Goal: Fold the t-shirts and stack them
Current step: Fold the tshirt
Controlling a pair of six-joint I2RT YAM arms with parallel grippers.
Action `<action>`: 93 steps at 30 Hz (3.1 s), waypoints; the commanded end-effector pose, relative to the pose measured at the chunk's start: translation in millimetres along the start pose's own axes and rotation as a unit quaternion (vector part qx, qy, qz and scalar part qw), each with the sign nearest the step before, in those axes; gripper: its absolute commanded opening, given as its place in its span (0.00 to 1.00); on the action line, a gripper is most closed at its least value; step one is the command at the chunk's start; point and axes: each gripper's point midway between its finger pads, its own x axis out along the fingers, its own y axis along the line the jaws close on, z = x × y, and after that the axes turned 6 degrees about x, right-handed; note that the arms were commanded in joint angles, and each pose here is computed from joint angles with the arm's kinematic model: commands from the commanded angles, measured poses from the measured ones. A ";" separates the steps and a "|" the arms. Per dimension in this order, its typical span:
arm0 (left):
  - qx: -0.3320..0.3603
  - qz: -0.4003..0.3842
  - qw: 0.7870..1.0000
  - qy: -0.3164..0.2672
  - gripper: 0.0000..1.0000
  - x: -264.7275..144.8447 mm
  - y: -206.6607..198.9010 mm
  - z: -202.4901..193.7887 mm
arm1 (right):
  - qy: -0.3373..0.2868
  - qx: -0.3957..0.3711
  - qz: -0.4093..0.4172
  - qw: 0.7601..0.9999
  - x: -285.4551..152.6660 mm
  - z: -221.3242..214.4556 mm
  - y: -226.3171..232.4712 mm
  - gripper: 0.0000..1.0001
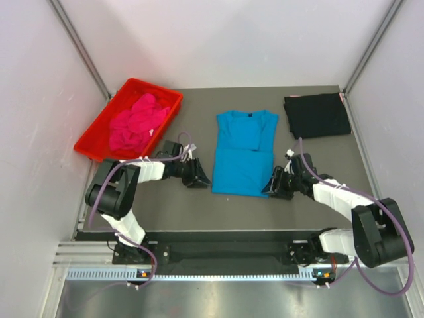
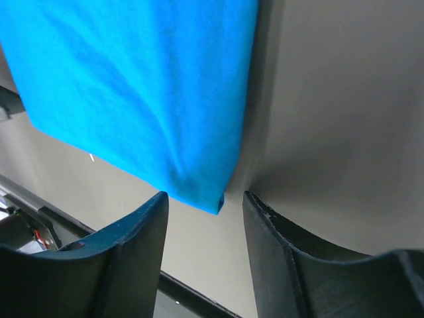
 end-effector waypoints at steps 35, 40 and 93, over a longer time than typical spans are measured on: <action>0.003 0.020 0.999 0.036 0.16 24.0 19.9 -30.3 | 0.017 0.002 -0.028 0.999 6.2 -20.1 -25.8 0.34; 0.006 0.029 0.999 0.028 0.00 17.9 14.9 -30.9 | 0.022 -0.001 -0.029 0.999 0.2 -25.9 -25.5 0.01; 0.062 0.054 0.991 -0.102 0.00 -33.5 -114.5 98.1 | -0.120 -0.076 -0.064 0.988 -99.3 96.8 86.0 0.00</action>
